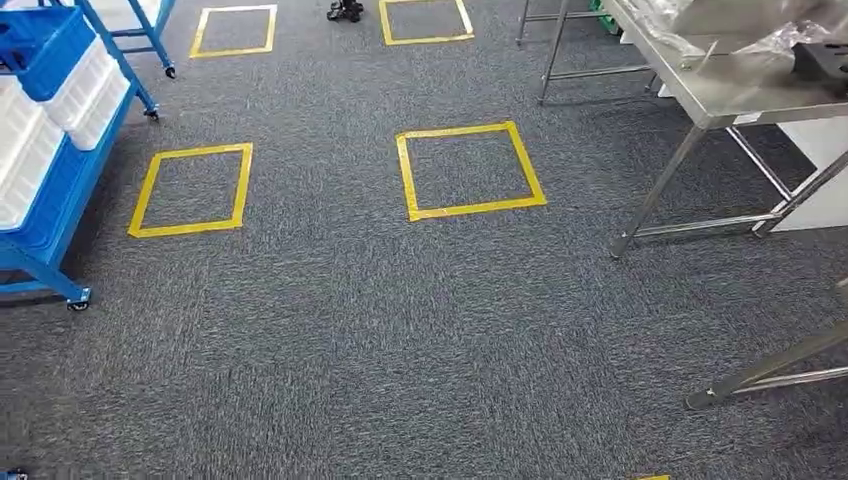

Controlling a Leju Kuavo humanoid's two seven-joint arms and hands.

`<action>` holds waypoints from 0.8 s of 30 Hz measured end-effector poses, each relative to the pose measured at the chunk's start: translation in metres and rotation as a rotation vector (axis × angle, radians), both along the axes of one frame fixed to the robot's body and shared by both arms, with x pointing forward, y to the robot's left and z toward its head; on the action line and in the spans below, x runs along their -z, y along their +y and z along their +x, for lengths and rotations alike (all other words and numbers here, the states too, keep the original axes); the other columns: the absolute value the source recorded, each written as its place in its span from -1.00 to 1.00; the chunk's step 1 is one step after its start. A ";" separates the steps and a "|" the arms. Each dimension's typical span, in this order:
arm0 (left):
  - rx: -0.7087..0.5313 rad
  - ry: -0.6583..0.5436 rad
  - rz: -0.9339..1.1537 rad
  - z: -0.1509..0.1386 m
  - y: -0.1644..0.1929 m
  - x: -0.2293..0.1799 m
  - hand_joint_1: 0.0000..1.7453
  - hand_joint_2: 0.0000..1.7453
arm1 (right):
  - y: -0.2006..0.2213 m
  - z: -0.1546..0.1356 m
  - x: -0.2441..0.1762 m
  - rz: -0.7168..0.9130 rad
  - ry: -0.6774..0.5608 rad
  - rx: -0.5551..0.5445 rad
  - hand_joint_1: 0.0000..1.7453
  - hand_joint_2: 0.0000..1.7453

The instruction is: Take the parts from the cabinet and place them on the table.

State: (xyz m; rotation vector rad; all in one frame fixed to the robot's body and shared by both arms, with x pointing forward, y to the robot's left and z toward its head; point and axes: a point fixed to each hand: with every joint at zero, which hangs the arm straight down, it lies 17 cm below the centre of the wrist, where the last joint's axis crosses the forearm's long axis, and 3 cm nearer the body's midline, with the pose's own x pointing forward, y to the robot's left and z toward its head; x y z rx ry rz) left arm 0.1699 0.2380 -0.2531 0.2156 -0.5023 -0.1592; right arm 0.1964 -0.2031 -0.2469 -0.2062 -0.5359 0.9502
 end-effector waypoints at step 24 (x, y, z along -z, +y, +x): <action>-0.095 0.053 -0.110 -0.003 -0.010 0.003 -1.00 -1.00 | -0.026 -0.058 0.020 -0.065 0.149 0.059 -1.00 -1.00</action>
